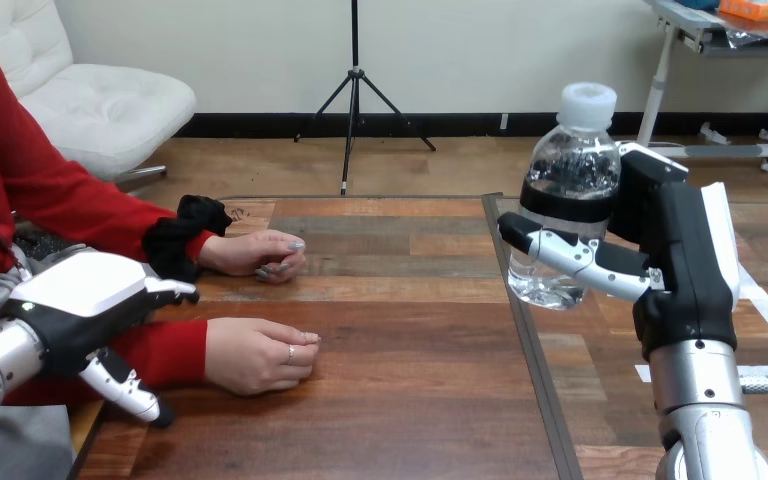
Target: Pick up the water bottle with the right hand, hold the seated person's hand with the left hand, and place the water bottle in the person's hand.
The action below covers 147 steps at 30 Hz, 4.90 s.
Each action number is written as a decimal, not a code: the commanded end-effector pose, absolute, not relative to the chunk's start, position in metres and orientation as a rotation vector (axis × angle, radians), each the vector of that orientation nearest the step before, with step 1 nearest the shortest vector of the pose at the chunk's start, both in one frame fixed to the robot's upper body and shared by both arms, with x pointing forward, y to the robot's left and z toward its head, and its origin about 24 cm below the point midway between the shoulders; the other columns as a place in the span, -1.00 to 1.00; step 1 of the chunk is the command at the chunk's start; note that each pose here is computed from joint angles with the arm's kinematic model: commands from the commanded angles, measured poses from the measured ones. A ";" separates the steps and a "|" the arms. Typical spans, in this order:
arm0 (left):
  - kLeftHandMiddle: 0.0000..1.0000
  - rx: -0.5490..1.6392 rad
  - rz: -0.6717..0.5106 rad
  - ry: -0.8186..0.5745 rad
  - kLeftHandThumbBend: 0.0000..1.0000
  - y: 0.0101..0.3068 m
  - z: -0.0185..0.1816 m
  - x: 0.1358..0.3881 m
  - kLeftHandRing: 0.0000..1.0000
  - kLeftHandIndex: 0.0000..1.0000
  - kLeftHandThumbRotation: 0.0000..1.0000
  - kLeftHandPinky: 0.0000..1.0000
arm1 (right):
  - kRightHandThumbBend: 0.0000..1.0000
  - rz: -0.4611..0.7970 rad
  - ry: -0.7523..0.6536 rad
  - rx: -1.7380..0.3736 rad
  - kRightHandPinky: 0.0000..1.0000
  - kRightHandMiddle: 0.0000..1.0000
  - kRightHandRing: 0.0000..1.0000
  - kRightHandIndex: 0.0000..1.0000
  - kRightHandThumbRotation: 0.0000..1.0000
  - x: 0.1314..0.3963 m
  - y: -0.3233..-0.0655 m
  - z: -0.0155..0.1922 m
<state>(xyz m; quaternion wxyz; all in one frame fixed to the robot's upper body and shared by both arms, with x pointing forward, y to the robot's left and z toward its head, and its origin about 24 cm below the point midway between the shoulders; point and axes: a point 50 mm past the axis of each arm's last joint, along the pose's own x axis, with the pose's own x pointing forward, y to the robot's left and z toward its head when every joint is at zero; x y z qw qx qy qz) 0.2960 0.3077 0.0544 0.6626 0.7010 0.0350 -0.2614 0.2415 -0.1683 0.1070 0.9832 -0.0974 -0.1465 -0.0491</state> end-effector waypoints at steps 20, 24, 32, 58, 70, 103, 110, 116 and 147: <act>0.53 1.619 -0.493 0.058 1.00 0.307 0.077 0.318 0.49 0.53 -0.42 0.44 | 0.57 -0.090 -0.410 -0.179 -0.48 -0.06 -0.36 -0.06 -1.00 0.243 -0.158 0.138; 0.48 1.595 -0.481 0.055 1.00 0.306 0.075 0.318 0.44 0.48 -0.47 0.41 | 0.57 -0.088 -0.412 -0.187 -0.47 -0.06 -0.35 -0.06 -1.00 0.243 -0.158 0.138; 0.34 1.562 -0.454 0.035 1.00 0.303 0.069 0.318 0.30 0.38 -0.51 0.29 | 0.56 -0.081 -0.409 -0.195 -0.46 -0.04 -0.33 -0.05 -1.00 0.242 -0.156 0.138; -0.01 1.483 -0.363 0.004 0.72 0.295 0.057 0.320 -0.11 0.01 -0.70 -0.22 | 0.57 -0.049 -0.388 -0.181 -0.50 -0.02 -0.35 -0.03 -1.00 0.243 -0.151 0.134; -0.12 1.432 -0.316 -0.045 0.64 0.290 0.057 0.321 -0.25 -0.11 -0.70 -0.38 | 0.59 -0.021 -0.375 -0.200 -0.47 -0.01 -0.32 -0.01 -1.00 0.244 -0.144 0.129; -0.19 1.312 -0.291 -0.165 0.61 0.275 0.056 0.319 -0.36 -0.16 -0.56 -0.51 | 0.57 0.048 -0.301 -0.229 -0.42 0.02 -0.21 0.03 -1.00 0.253 -0.117 0.093; -0.21 1.290 -0.296 -0.187 0.62 0.272 0.055 0.318 -0.37 -0.17 -0.57 -0.53 | 0.54 0.057 -0.288 -0.222 -0.39 0.04 -0.16 0.03 -1.00 0.254 -0.111 0.086; -0.22 1.280 -0.298 -0.199 0.62 0.271 0.055 0.317 -0.39 -0.18 -0.61 -0.54 | 0.52 0.065 -0.282 -0.216 -0.40 0.05 -0.17 0.04 -1.00 0.254 -0.108 0.083; -0.26 1.231 -0.307 -0.272 0.64 0.260 0.061 0.318 -0.43 -0.22 -0.64 -0.58 | 0.49 0.061 -0.282 -0.223 -0.43 0.05 -0.21 0.06 -1.00 0.253 -0.105 0.077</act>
